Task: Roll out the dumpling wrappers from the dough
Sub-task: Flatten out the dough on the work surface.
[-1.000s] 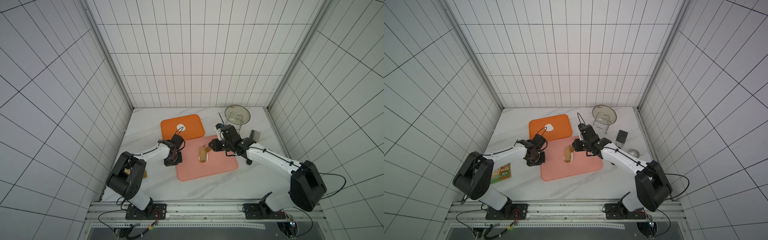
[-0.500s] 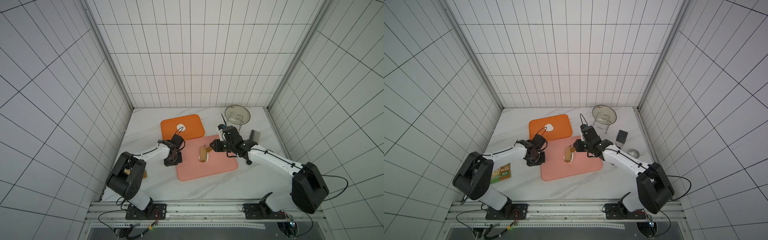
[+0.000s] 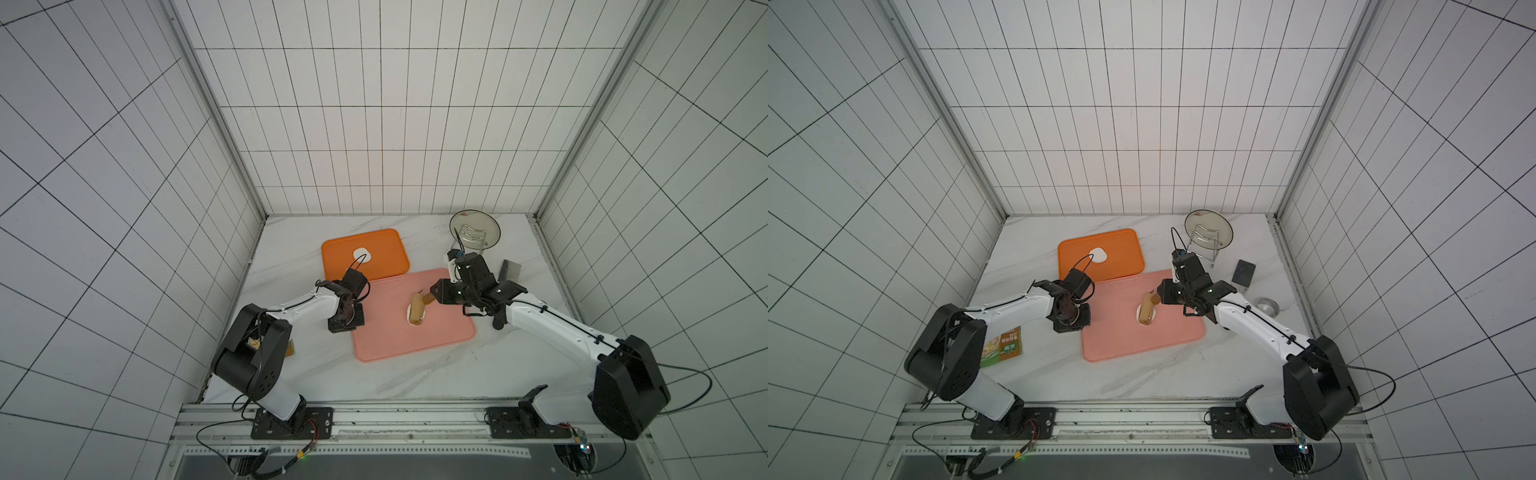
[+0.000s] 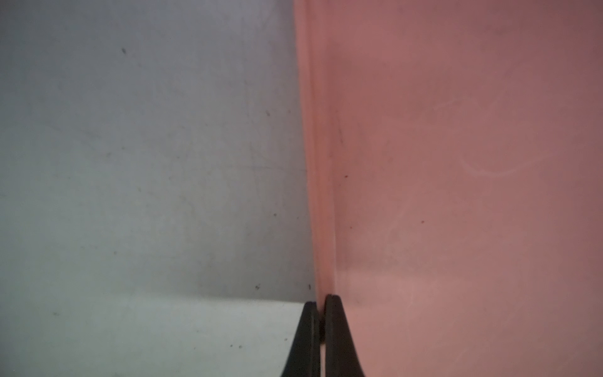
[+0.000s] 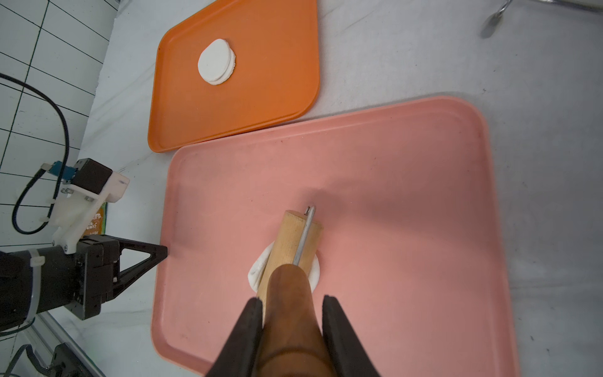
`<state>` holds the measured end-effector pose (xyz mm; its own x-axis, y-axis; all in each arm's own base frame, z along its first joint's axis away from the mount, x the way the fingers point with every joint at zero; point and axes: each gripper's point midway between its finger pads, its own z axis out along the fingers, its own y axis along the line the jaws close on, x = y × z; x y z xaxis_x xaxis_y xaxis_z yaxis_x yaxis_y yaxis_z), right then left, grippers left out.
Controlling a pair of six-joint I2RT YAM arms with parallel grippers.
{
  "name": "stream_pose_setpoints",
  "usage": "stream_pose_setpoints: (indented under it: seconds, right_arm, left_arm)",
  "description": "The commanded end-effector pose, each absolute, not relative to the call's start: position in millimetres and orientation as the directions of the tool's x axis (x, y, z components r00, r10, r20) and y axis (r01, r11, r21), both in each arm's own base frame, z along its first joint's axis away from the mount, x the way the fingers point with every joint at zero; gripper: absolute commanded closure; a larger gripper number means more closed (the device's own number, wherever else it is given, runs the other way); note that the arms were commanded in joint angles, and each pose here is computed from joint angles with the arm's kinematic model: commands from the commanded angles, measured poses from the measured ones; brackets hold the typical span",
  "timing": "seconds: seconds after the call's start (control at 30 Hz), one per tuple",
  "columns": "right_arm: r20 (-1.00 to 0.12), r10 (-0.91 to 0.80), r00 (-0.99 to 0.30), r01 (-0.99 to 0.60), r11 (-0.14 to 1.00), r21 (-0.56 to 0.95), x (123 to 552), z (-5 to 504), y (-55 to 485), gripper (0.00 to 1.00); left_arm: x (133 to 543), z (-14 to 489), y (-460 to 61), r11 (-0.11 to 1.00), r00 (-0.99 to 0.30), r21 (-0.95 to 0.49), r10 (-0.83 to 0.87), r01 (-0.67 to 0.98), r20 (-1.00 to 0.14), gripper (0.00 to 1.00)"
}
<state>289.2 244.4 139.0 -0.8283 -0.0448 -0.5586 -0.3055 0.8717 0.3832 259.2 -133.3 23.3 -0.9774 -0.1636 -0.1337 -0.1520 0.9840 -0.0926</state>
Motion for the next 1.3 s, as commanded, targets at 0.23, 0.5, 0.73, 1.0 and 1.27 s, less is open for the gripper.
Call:
stream_pose_setpoints:
  seconds: [0.23, 0.5, 0.73, 1.0, 1.27]
  right_arm:
    - [-0.341, -0.178, -0.923, -0.183, 0.983, -0.017, 256.0, 55.6, 147.0, 1.00]
    - [-0.337, -0.175, -0.925, -0.168, 0.984, -0.052, 257.5, 55.5, 137.0, 1.00]
    - [-0.333, -0.194, -0.923, -0.177, 0.981, -0.083, 255.5, 54.5, 132.5, 1.00]
    - [-0.348, -0.225, -0.910, -0.198, 0.974, -0.113, 259.9, 61.4, 137.1, 1.00]
    - [-0.356, -0.226, -0.907, -0.188, 0.972, -0.139, 261.1, 65.3, 132.6, 1.00]
  left_arm:
    - [249.8, 18.8, -124.5, 0.987, -0.980, -0.053, -0.159, -0.153, -0.121, 1.00]
    - [250.5, 19.1, -123.3, 0.987, -0.980, -0.046, -0.158, -0.154, -0.124, 1.00]
    - [250.6, 19.2, -123.1, 0.987, -0.980, -0.044, -0.157, -0.153, -0.123, 1.00]
    - [250.5, 19.1, -123.6, 0.987, -0.980, -0.046, -0.157, -0.153, -0.121, 1.00]
    - [249.2, 18.7, -122.6, 0.987, -0.980, -0.044, -0.158, -0.154, -0.121, 1.00]
